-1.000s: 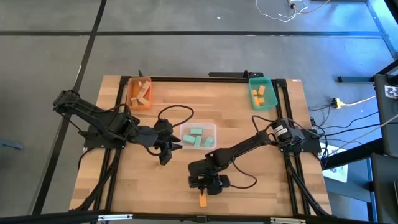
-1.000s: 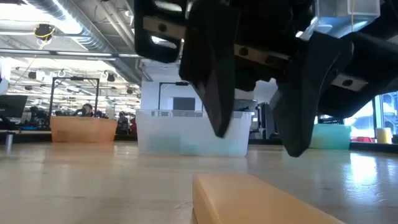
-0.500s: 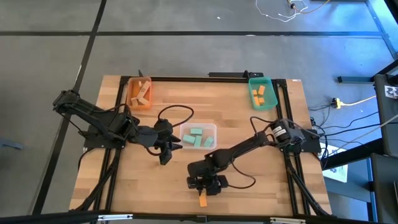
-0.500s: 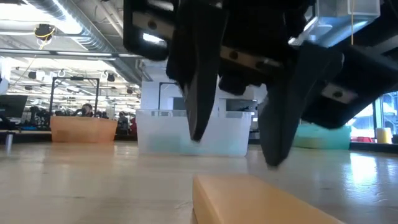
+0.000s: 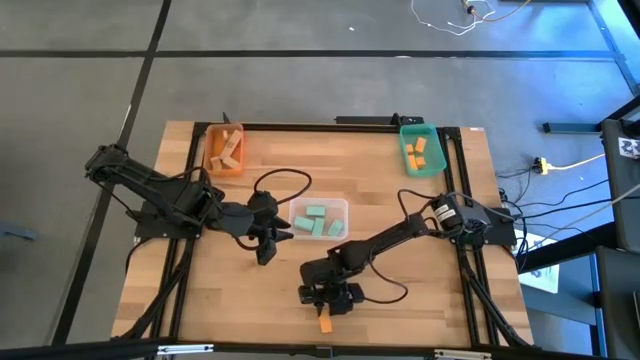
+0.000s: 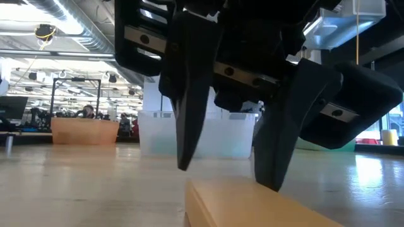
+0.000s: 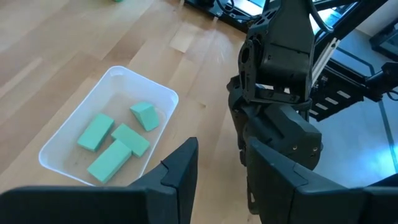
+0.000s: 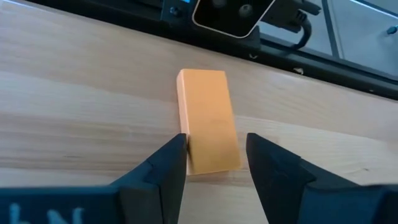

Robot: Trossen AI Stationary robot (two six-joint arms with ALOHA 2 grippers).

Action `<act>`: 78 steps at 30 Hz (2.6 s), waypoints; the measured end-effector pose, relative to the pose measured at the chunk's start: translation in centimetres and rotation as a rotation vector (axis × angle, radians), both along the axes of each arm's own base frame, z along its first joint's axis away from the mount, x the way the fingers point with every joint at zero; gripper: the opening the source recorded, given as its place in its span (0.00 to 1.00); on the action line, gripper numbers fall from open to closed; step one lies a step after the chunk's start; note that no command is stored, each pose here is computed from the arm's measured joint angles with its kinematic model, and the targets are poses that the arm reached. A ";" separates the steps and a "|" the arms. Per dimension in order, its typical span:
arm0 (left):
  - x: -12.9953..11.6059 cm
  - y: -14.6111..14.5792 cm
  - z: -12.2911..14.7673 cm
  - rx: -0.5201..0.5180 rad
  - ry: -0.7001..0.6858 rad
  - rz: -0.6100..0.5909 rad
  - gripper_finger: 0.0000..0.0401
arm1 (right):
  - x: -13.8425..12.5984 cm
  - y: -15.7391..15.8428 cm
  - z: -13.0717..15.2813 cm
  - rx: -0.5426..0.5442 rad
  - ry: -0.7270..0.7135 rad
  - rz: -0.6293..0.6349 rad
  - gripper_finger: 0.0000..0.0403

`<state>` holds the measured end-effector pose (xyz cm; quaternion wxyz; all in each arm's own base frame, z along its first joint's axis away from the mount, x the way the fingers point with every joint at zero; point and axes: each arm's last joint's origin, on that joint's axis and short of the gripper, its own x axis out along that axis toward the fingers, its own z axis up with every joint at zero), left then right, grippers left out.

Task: Sort & place blocks by color
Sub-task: Put the yellow block into the blue bin

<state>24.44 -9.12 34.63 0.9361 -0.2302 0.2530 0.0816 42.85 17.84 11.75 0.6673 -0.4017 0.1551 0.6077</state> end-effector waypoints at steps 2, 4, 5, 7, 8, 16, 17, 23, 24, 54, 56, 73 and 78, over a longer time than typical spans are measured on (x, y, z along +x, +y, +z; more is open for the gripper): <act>0.0 0.0 0.0 0.001 0.000 -0.001 0.31 | 0.0 0.0 0.0 0.002 -0.004 0.000 0.42; 0.0 0.0 0.0 0.001 0.000 -0.001 0.31 | 0.0 0.0 0.0 0.001 -0.002 -0.001 0.42; 0.0 0.0 0.0 0.001 0.000 -0.002 0.31 | 0.1 0.0 -0.2 0.002 -0.001 -0.001 0.42; 0.0 0.0 0.0 0.001 0.001 -0.002 0.31 | 0.1 0.0 -0.7 0.000 0.007 -0.002 0.42; 0.0 0.0 0.0 0.001 0.001 -0.002 0.31 | 0.2 0.0 -1.1 0.005 0.012 -0.006 0.42; 0.0 -0.4 0.0 -0.087 0.016 -0.089 0.31 | 0.6 0.0 -2.0 0.043 0.057 -0.053 0.42; 0.0 -0.4 0.0 -0.098 0.016 -0.087 0.31 | 0.6 0.0 -2.0 0.044 0.068 -0.066 0.42; 0.0 -0.5 0.0 -0.115 0.020 -0.097 0.31 | 0.8 -0.5 -2.1 0.053 0.141 -0.160 0.42; -0.1 -0.6 0.0 -0.122 0.024 -0.112 0.31 | 0.8 -0.6 -2.2 0.053 0.143 -0.162 0.42; -0.7 -1.0 -0.2 -0.115 0.071 -0.146 0.31 | 3.4 -9.8 2.1 -0.051 0.524 -0.538 0.32; -0.7 -0.9 -0.2 -0.113 0.075 -0.145 0.31 | 3.4 -10.5 3.3 -0.095 0.527 -0.537 0.32; -2.4 -0.4 -1.4 -0.001 0.256 -0.175 0.31 | 3.7 -14.0 11.4 -0.219 0.521 -0.636 0.32; -3.7 0.2 -1.2 0.030 0.309 -0.161 0.31 | 3.6 -15.3 14.8 -0.245 0.487 -0.745 0.32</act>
